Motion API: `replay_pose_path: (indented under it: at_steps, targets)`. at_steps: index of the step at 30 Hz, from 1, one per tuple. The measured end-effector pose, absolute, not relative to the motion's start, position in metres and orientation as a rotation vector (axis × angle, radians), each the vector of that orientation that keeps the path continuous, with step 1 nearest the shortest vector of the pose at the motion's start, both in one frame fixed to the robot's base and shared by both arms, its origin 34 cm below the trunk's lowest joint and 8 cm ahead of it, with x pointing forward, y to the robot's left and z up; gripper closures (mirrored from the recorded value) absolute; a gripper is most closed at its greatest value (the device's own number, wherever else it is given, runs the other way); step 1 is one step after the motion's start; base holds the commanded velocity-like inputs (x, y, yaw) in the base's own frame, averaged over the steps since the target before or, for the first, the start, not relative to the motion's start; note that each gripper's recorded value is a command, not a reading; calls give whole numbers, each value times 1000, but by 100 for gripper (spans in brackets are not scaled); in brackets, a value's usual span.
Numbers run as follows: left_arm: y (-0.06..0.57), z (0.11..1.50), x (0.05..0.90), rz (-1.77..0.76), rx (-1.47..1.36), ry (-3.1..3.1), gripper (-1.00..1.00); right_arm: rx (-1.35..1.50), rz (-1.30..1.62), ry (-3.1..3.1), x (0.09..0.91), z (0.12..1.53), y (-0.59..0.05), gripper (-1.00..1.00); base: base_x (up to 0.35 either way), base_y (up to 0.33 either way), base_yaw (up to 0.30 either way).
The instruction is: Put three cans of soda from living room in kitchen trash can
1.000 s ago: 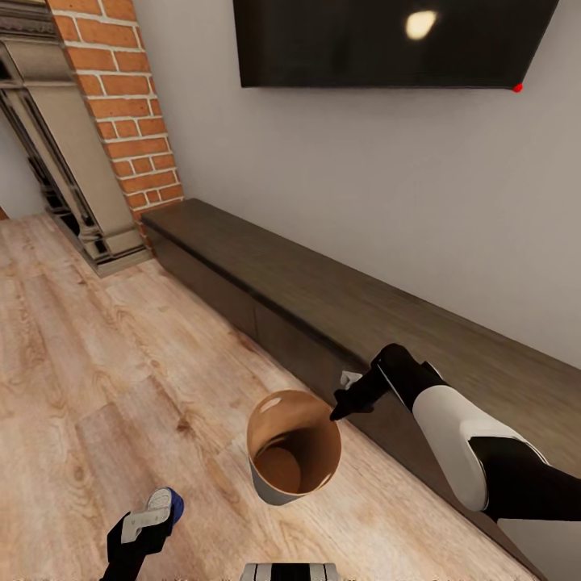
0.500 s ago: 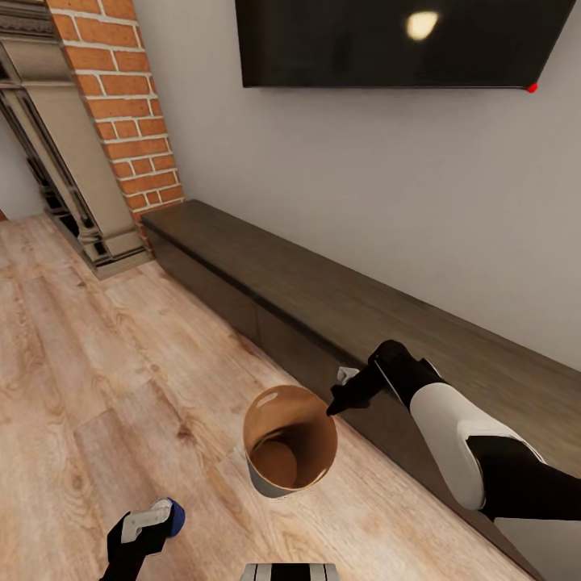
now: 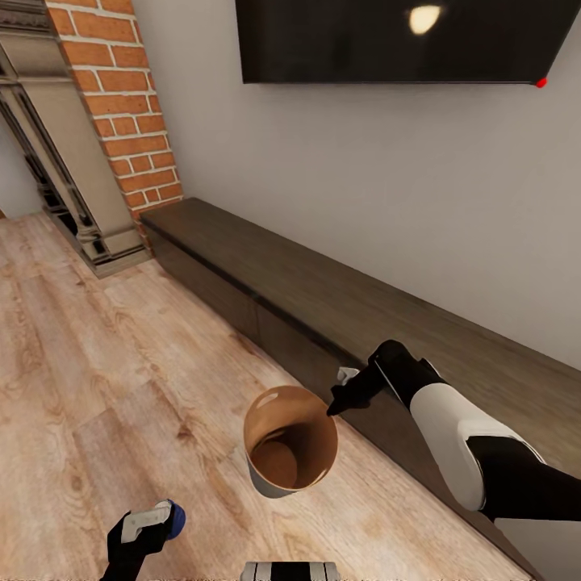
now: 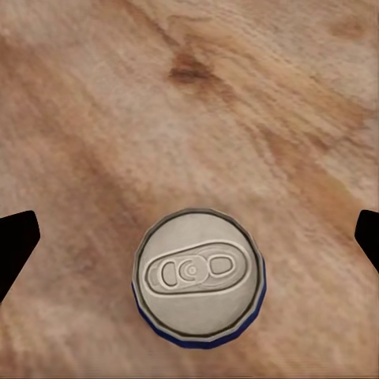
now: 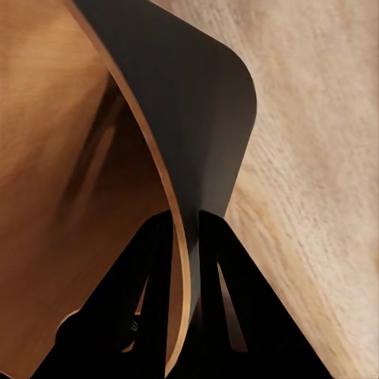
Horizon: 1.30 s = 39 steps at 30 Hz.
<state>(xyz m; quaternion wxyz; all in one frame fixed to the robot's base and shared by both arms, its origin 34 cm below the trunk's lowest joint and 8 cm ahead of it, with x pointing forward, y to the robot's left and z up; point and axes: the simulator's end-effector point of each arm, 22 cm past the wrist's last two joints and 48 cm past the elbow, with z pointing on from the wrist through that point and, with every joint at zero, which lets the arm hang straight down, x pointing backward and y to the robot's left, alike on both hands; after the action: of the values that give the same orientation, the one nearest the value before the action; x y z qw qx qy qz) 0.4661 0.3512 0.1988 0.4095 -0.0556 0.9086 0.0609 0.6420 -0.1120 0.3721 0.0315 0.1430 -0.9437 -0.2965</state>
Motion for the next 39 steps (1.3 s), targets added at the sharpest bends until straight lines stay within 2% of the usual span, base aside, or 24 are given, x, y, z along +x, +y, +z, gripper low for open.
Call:
replay_pose_path:
  at_steps: [20, 28, 39]
  targets:
    - [351, 176, 448, 158, -135, 2346, -100, 407, -912, -2856, 634, 339, -112, 100, 2, 0, 0]
    - [351, 176, 449, 158, -136, 2344, -100, 408, -914, -2857, 634, 339, -111, 100, 142, 0, 0]
    - [352, 173, 446, 160, -136, 2352, -100, 418, -895, -2847, 631, 333, -112, 100, 12, 0, 0]
